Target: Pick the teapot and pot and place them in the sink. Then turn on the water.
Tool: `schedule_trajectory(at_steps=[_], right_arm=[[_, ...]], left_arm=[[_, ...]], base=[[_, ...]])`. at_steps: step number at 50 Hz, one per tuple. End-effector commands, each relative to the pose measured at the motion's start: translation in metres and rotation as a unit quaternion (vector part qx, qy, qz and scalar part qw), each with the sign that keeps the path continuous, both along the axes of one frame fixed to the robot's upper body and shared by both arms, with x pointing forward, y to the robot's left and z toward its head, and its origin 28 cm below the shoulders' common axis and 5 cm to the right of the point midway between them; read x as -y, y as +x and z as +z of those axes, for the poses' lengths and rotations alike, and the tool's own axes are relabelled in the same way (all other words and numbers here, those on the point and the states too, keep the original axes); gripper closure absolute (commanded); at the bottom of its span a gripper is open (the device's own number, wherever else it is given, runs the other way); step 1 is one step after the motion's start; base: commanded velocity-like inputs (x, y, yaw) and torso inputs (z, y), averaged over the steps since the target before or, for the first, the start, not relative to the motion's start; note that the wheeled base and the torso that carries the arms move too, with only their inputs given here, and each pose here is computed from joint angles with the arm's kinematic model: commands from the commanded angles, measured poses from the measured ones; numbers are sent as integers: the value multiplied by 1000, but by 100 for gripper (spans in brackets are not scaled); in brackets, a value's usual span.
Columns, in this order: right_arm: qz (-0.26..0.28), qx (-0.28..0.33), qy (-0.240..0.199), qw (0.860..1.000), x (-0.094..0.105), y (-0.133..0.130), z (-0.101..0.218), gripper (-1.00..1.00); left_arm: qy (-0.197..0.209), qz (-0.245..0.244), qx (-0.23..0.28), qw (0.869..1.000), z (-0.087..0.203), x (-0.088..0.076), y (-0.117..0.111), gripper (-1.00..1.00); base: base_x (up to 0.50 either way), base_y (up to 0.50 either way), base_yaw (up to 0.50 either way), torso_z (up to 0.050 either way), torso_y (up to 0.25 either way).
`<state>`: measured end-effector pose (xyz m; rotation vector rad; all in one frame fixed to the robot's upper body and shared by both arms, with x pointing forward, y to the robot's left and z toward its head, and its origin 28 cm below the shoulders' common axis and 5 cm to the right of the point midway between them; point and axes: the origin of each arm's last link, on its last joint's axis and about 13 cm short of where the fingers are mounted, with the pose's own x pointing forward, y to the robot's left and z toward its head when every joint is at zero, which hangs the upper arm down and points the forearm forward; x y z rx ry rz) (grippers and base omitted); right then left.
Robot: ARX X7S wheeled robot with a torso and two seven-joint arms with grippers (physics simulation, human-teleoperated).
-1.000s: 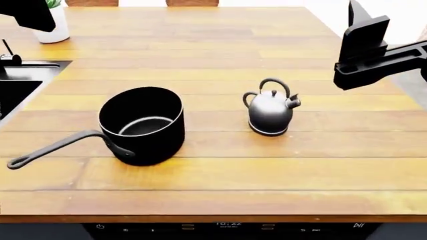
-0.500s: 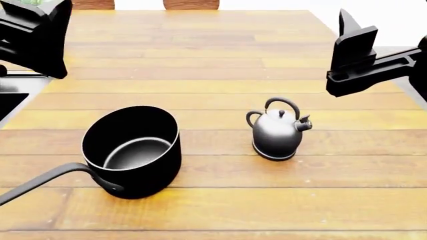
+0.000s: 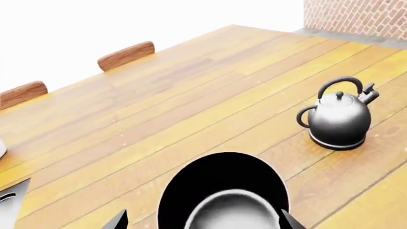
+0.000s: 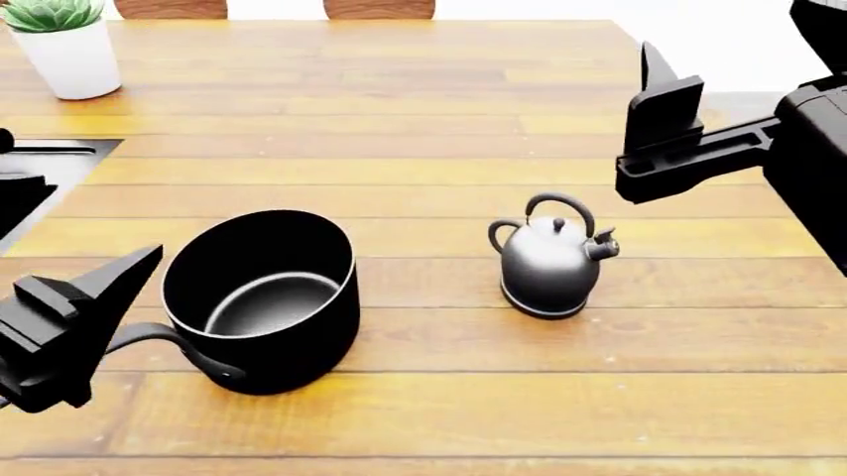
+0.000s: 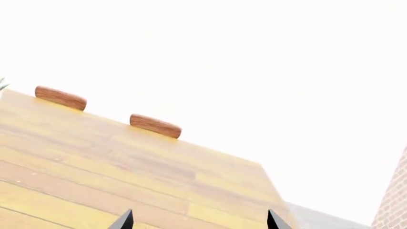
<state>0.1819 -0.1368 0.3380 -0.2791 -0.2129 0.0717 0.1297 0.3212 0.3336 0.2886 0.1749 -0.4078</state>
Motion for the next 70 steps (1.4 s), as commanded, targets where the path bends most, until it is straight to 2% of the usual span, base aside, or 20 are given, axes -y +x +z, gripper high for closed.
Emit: schedule_trajectory(at_steps=[1, 17, 25, 37, 48, 55, 70], right_arm=[[3, -5, 0, 1000, -2, 4, -6, -100], [8, -8, 4, 1000, -3, 7, -10, -100], [10, -10, 7, 1000, -3, 10, -13, -100], [10, -14, 16, 1000, -1, 14, -19, -100], [8, -15, 19, 1000, 0, 13, -22, -100], [9, -16, 19, 1000, -1, 14, -23, -100], [8, -21, 24, 999, 0, 18, -28, -100]], left_arm=[[22, -10, -47, 999, 2, -6, -1, -100], [62, -6, -102, 993, 23, -6, 12, -100], [72, -27, -133, 988, 39, -5, 10, -100], [71, -36, -152, 985, 68, 0, 19, -100], [70, -21, -192, 979, 50, -3, 27, -100], [84, -23, -226, 970, 38, -2, 28, -100], [109, -36, -256, 960, 33, 2, 27, -100]], base=[[0, 0, 0, 0, 0], [0, 0, 0, 0, 0], [0, 0, 0, 0, 0], [0, 0, 0, 0, 0], [0, 0, 0, 0, 0], [0, 0, 0, 0, 0], [0, 0, 0, 0, 0]])
